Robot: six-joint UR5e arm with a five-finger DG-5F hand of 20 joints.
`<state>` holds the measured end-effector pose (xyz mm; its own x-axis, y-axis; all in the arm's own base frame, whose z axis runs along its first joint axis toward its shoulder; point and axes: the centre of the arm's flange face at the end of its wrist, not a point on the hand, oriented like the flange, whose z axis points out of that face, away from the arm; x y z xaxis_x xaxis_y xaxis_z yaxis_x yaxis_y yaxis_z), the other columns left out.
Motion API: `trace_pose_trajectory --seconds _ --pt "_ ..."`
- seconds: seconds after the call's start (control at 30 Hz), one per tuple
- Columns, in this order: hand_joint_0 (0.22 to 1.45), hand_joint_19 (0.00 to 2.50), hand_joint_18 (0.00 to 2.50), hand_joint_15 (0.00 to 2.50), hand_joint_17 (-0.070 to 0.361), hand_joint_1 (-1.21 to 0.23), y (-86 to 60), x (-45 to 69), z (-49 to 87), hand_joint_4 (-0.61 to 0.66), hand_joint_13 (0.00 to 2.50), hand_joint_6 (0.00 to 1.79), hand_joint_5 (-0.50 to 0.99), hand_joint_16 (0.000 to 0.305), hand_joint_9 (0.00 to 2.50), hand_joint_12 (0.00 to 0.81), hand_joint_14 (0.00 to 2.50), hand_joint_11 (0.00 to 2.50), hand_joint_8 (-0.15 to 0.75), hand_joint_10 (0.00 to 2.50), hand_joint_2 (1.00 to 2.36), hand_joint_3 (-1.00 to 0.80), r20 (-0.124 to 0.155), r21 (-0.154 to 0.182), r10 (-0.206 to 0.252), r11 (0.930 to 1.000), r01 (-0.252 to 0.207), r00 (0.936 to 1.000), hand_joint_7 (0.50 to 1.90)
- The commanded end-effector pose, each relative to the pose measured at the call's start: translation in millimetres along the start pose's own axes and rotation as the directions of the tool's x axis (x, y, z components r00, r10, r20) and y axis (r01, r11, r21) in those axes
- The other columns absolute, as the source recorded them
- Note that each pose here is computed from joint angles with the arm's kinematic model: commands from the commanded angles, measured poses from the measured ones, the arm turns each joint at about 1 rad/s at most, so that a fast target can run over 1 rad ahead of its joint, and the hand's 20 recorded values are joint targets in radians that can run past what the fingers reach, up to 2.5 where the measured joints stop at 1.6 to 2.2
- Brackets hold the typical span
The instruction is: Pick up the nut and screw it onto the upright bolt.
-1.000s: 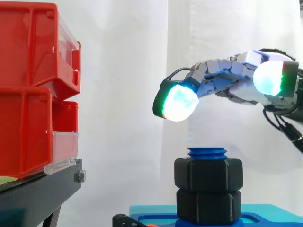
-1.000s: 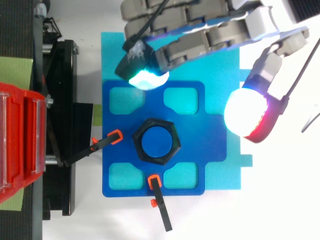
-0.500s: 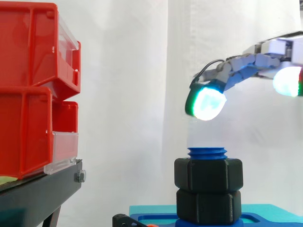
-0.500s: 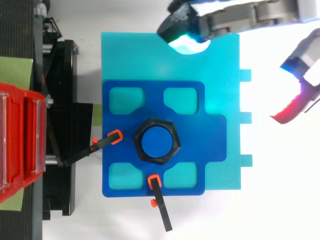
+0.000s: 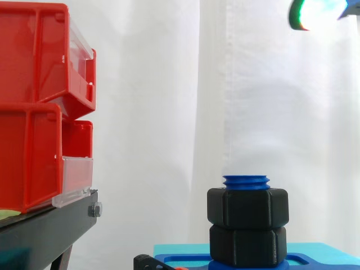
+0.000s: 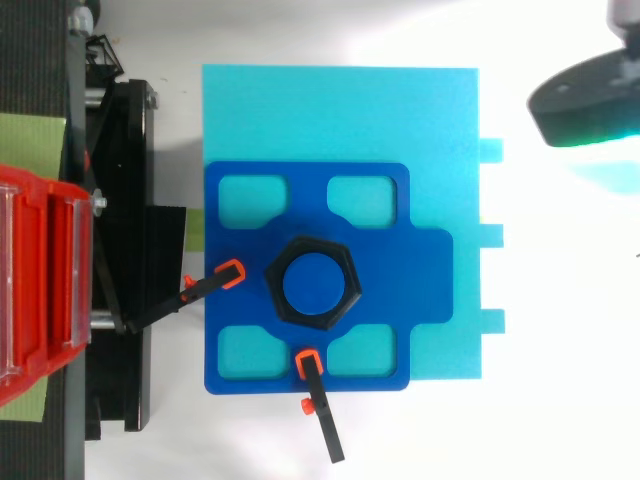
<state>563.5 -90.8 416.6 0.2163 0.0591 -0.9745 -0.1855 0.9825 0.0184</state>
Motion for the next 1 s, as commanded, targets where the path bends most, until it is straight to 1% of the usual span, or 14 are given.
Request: trace_pose_trajectory --seconds 0.0,0.07,0.13,0.2,0.27,0.3,0.37,0.47,0.53,0.63,0.67,0.7,0.77,0.97 --pt "0.49 0.0 0.08 0.0 0.084 -0.22 16.4 55.6 -60.5 0.16 0.29 0.5 -0.19 0.037 0.4 0.311 0.0 0.0 0.211 0.0 1.0 -0.5 -0.102 0.174 0.126 0.9789 -0.107 0.9868 0.65" --pt "0.49 0.0 0.07 0.0 0.085 -0.23 20.3 60.9 -65.6 0.15 0.28 0.5 -0.19 0.038 0.39 0.312 0.0 0.0 0.207 0.0 1.0 -0.5 -0.101 0.203 0.171 0.968 -0.148 0.9801 0.65" --pt "0.5 0.0 0.06 0.0 0.085 -0.23 21.4 73.3 -75.6 0.14 0.26 0.5 -0.2 0.038 0.35 0.316 0.0 0.0 0.203 0.0 1.0 -0.5 -0.089 0.274 0.279 0.9297 -0.246 0.956 0.64" --pt "0.5 0.0 0.06 0.0 0.086 -0.23 20.8 83.5 -84.3 0.14 0.25 0.5 -0.2 0.038 0.34 0.317 0.0 0.0 0.201 0.0 1.0 -0.5 -0.036 0.328 0.429 0.8585 -0.394 0.9028 0.64" --pt "0.5 0.0 0.06 0.0 0.086 -0.24 20.7 86.3 -87.3 0.13 0.25 0.5 -0.2 0.038 0.33 0.318 0.0 0.0 0.2 0.0 1.0 -0.5 -0.007 0.34 0.49 0.8208 -0.459 0.8717 0.64" --pt "0.5 0.0 0.06 0.0 0.086 -0.24 19.5 89.0 -89.5 0.13 0.25 0.5 -0.2 0.038 0.33 0.317 0.0 0.0 0.201 0.0 1.0 -0.5 0.028 0.356 0.553 0.7729 -0.525 0.8327 0.64" --pt "0.5 0.0 0.05 0.0 0.087 -0.25 18.4 90.8 -91.8 0.13 0.25 0.5 -0.2 0.038 0.33 0.318 0.0 0.0 0.201 0.0 1.0 -0.5 0.055 0.37 0.593 0.7347 -0.568 0.803 0.64" --pt "0.5 0.0 0.04 0.0 0.087 -0.25 14.4 91.5 -93.7 0.13 0.23 0.5 -0.21 0.039 0.3 0.32 0.0 0.0 0.196 0.0 1.0 -0.5 0.133 0.405 0.657 0.6475 -0.646 0.742 0.64" --pt "0.5 0.0 0.01 0.0 0.087 -0.25 10.4 91.0 -95.6 0.12 0.21 0.5 -0.21 0.039 0.27 0.324 0.0 0.0 0.195 0.0 1.0 -0.5 0.223 0.421 0.705 0.5532 -0.719 0.6729 0.63" --pt "0.5 0.0 0.0 0.0 0.088 -0.25 9.8 90.3 -96.3 0.11 0.19 0.5 -0.22 0.039 0.24 0.328 0.0 0.0 0.193 0.0 1.0 -0.5 0.262 0.416 0.73 0.505 -0.756 0.6315 0.62" --pt "0.5 0.0 0.0 0.0 0.088 -0.25 9.8 90.3 -96.3 0.11 0.18 0.5 -0.22 0.039 0.23 0.328 0.0 0.0 0.193 0.0 1.0 -0.5 0.262 0.416 0.73 0.505 -0.756 0.6315 0.62" --pt "0.49 0.0 0.0 0.0 0.089 -0.24 10.4 90.5 -96.6 0.09 0.17 0.5 -0.23 0.039 0.21 0.328 0.0 0.0 0.187 0.0 1.0 -0.5 0.283 0.409 0.749 0.4705 -0.782 0.599 0.62" --pt "0.49 0.0 0.0 0.0 0.089 -0.24 10.5 91.5 -96.8 0.09 0.16 0.5 -0.23 0.04 0.2 0.33 0.0 0.0 0.187 0.0 1.0 -0.5 0.286 0.407 0.757 0.4581 -0.79 0.5868 0.62" --pt "0.48 0.0 0.0 0.0 0.093 -0.23 10.2 92.7 -100.0 0.03 0.09 0.5 -0.24 0.041 0.12 0.336 0.0 0.0 0.174 0.0 1.0 -0.5 0.272 0.423 0.759 0.4586 -0.781 0.5923 0.62"
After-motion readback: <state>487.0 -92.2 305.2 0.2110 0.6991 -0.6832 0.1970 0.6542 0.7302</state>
